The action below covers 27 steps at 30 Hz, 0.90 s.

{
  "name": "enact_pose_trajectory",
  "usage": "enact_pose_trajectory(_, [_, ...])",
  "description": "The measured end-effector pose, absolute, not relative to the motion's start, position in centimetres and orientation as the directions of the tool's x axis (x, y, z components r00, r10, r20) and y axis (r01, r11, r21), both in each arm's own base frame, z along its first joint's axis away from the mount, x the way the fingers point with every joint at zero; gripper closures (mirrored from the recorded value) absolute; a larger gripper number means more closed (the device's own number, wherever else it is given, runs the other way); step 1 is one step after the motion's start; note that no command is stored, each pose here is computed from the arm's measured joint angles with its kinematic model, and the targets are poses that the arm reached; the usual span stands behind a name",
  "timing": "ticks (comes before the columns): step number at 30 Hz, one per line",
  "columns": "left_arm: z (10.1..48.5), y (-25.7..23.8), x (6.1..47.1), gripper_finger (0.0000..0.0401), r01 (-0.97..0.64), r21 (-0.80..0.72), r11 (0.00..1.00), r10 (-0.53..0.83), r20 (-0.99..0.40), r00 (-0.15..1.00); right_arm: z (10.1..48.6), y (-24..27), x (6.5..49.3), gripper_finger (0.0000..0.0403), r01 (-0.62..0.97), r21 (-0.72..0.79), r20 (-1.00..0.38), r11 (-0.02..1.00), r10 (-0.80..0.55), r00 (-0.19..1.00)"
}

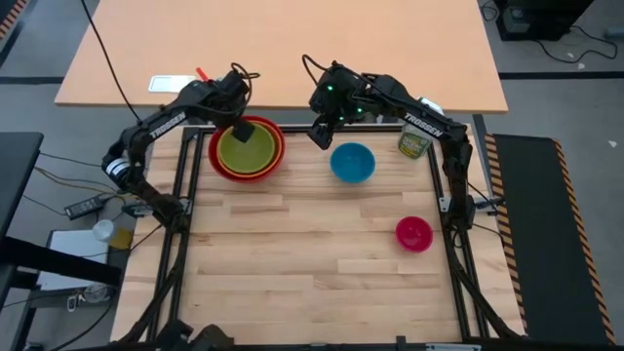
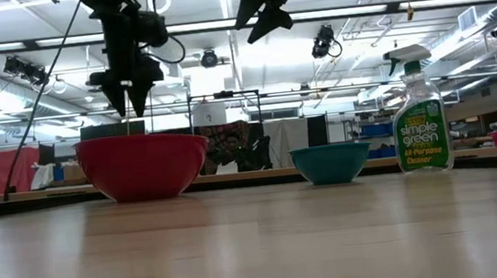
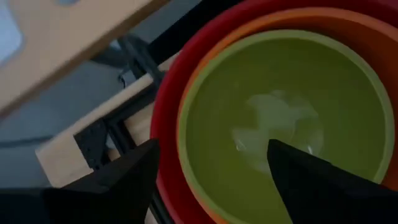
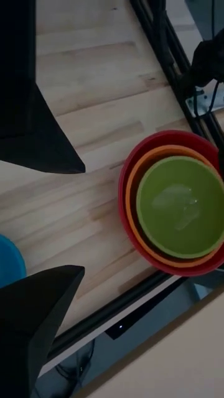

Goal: Nest bowls inside each other
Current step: Stack the blue bowl on top of the green bowl

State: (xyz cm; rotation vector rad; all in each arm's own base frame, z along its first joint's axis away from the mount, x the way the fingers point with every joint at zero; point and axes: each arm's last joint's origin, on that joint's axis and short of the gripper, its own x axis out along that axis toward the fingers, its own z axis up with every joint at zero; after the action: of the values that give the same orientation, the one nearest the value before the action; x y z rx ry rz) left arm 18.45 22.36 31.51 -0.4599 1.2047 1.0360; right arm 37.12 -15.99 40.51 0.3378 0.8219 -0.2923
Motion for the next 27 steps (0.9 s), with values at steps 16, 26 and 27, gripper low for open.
enact_pose_trajectory(16, [31.0,20.9,22.8,0.0100,-0.719,0.075,0.691,0.353,-0.903,0.245,39.5,-16.3,36.2,0.0146,0.382,0.149,-0.825,0.912,-0.099,0.557])
enact_pose_trajectory(26, [31.2,15.8,26.3,0.0100,-0.594,-0.041,0.804,0.359,-0.763,0.538,37.4,-16.5,32.3,0.0167,0.454,0.133,-0.878,0.881,-0.108,0.467])
enact_pose_trajectory(27, [30.7,15.2,26.7,0.0100,-0.590,-0.071,0.805,0.343,-0.755,0.558,37.1,-16.2,31.6,0.0168,0.464,0.139,-0.873,0.875,-0.113,0.475])
